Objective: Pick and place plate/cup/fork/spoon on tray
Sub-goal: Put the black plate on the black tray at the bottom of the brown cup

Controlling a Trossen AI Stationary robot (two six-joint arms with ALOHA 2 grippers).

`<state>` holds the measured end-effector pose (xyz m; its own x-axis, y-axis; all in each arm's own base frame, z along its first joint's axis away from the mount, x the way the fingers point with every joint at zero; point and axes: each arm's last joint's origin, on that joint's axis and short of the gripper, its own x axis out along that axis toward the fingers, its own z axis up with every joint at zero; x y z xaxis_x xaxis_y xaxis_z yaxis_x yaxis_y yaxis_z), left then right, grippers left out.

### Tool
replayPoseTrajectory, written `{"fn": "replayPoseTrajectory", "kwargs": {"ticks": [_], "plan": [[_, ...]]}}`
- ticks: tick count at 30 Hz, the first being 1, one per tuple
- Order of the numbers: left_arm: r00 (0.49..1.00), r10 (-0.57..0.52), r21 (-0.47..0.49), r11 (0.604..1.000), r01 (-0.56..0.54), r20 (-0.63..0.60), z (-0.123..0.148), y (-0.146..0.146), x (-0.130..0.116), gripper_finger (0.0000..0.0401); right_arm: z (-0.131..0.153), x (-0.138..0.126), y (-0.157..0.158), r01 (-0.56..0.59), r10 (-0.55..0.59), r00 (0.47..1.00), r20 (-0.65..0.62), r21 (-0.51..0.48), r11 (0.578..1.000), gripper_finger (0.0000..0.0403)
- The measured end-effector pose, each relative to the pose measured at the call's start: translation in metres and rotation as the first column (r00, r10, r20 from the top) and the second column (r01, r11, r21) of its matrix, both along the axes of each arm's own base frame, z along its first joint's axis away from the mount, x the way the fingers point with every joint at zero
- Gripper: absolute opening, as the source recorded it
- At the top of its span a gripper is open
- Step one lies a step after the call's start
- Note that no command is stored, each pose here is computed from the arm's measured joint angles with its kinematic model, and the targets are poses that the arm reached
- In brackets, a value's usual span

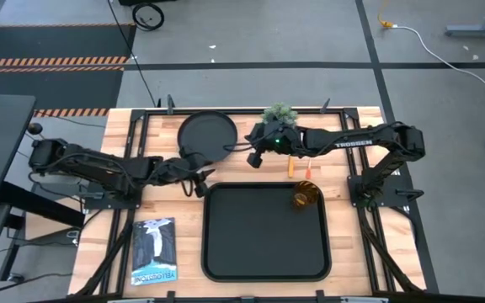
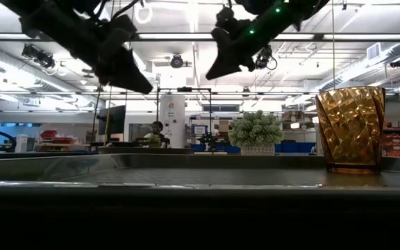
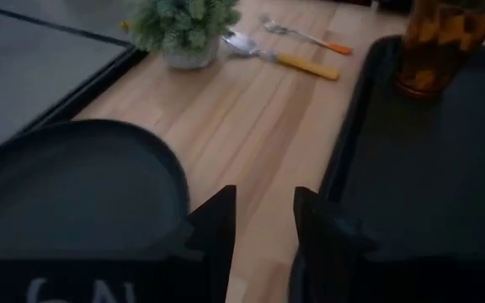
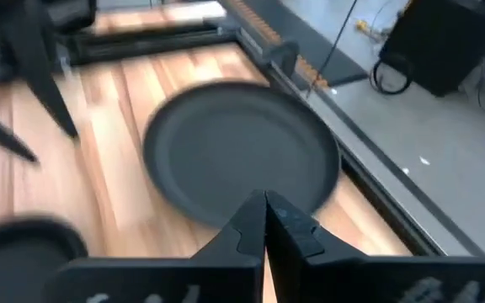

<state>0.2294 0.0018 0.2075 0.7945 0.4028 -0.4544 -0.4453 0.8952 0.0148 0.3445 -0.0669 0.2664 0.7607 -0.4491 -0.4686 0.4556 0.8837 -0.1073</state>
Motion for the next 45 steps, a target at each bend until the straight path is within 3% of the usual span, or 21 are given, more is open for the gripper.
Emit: {"fn": "replayPoseTrajectory", "kwargs": {"ticks": [11, 17, 26, 31, 36, 40, 45], "plan": [[0.994, 0.019, 0.022, 1.000, -0.022, 0.112, -0.016, 0.003, -0.031, 0.0130, -0.011, 0.008, 0.001, 0.014, -0.014, 1.000, 0.000, 0.051, 0.999, 0.0019], [0.990, -0.002, 0.075, 0.997, -0.009, 0.143, -0.030, 0.005, -0.050, 0.0130, -0.006, 0.015, 0.003, -0.003, 0.002, 0.996, 0.084, 0.019, 1.000, 0.0019], [0.941, 0.038, 0.037, 0.998, -0.053, 0.337, -0.028, 0.011, -0.070, 0.0130, -0.002, 0.017, 0.000, -0.002, 0.002, 0.991, 0.130, -0.004, 1.000, 0.0037], [0.916, 0.067, -0.006, 0.997, -0.071, 0.396, -0.029, 0.013, -0.079, 0.0130, -0.001, 0.019, 0.013, -0.036, 0.035, 0.989, 0.144, -0.001, 0.999, 0.0055], [0.920, 0.042, 0.045, 0.997, -0.065, 0.390, -0.029, 0.013, -0.080, 0.0130, -0.005, 0.026, 0.036, -0.074, 0.075, 0.986, 0.149, -0.011, 0.997, 0.0069], [0.907, 0.060, 0.005, 0.998, -0.069, 0.416, -0.028, 0.013, -0.080, 0.0130, -0.008, 0.028, 0.049, -0.113, 0.114, 0.984, 0.139, -0.012, 0.994, 0.0077], [0.875, 0.128, -0.128, 0.989, -0.076, 0.466, -0.028, 0.013, -0.080, 0.0130, -0.014, 0.028, 0.060, -0.144, 0.144, 0.985, 0.089, -0.008, 0.990, 0.0088]]}}
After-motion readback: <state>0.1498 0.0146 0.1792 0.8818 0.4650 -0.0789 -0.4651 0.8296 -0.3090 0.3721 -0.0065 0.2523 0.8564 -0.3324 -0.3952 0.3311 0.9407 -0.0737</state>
